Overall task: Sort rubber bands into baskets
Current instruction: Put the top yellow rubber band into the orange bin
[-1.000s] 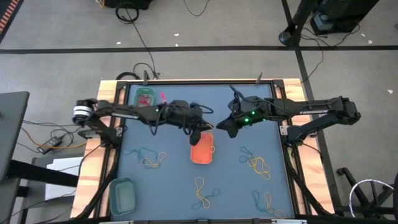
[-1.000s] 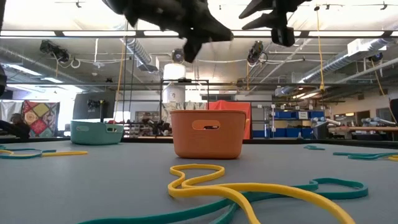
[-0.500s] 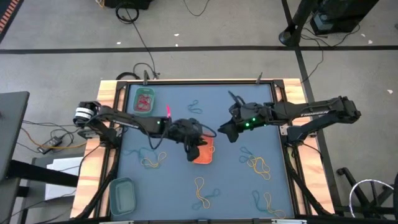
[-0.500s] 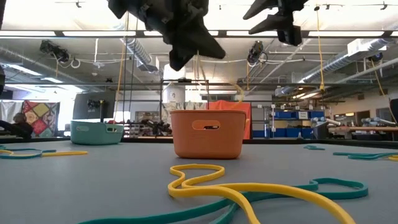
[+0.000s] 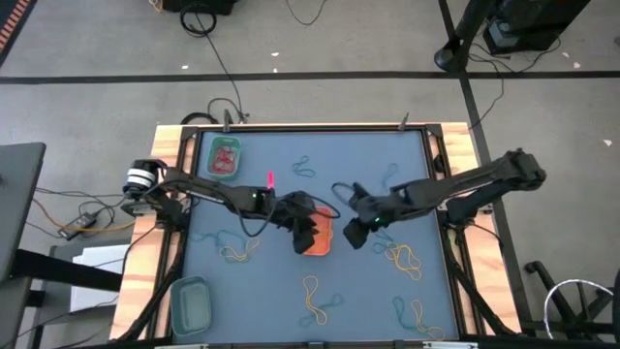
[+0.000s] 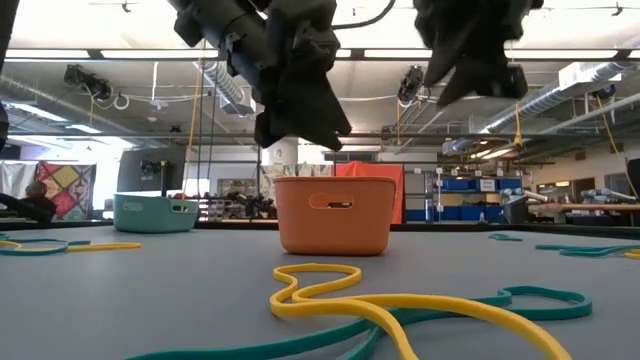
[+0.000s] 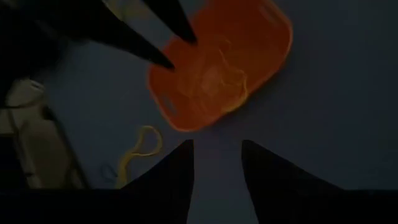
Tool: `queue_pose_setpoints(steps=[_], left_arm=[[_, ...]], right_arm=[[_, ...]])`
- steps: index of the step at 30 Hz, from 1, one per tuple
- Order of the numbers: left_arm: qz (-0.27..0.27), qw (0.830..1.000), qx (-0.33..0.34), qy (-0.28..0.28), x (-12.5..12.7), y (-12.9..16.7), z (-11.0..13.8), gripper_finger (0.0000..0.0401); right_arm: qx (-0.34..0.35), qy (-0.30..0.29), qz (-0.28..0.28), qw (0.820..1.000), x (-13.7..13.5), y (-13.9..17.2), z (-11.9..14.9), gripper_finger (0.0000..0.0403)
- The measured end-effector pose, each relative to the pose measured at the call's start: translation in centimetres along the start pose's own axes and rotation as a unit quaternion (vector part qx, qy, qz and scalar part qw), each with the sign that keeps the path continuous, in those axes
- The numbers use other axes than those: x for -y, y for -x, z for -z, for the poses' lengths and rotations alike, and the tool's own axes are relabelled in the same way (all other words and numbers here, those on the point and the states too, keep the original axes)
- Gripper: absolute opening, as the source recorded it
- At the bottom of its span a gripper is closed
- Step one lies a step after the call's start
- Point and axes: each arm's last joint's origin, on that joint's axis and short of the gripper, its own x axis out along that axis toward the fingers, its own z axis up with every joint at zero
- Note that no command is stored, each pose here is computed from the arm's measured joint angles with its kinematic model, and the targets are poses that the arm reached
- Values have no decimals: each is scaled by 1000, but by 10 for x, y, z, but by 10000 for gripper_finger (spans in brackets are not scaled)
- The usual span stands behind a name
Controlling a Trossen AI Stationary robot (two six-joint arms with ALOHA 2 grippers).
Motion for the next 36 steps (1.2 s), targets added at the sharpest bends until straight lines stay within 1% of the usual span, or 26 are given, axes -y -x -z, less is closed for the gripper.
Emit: queue_pose_setpoints(steps=[3,7,9,12,17,20,22,25,30,33,36], left_arm=[[-10,999,-10,35,-3,7,-1,155],[-51,998,-20,34,-5,25,1,156],[-60,997,-32,23,-5,33,3,156],[-77,995,-63,14,-7,43,9,156],[-99,989,-106,5,-7,47,19,156],[-101,988,-118,-1,-4,48,24,156],[-97,988,-119,-6,0,48,25,156],[-96,988,-124,-11,2,49,28,156],[-93,988,-120,-10,3,48,27,156],[-86,990,-108,-7,5,48,25,156],[-88,990,-108,4,5,48,25,156]], right_arm=[[-23,1,36,999,3,-26,3,139],[-38,-5,70,997,9,-53,2,116],[-42,-12,79,996,11,-65,1,102],[-48,-15,79,996,12,-81,1,84],[-44,-13,59,997,10,-101,0,66],[-34,-14,38,999,7,-104,-3,62],[-17,-9,19,1000,3,-99,-6,60],[19,13,-2,1000,-3,-91,-11,58],[47,47,-16,998,-5,-88,-19,58],[45,57,-10,997,-1,-88,-22,58],[29,43,15,999,5,-85,-22,58]])
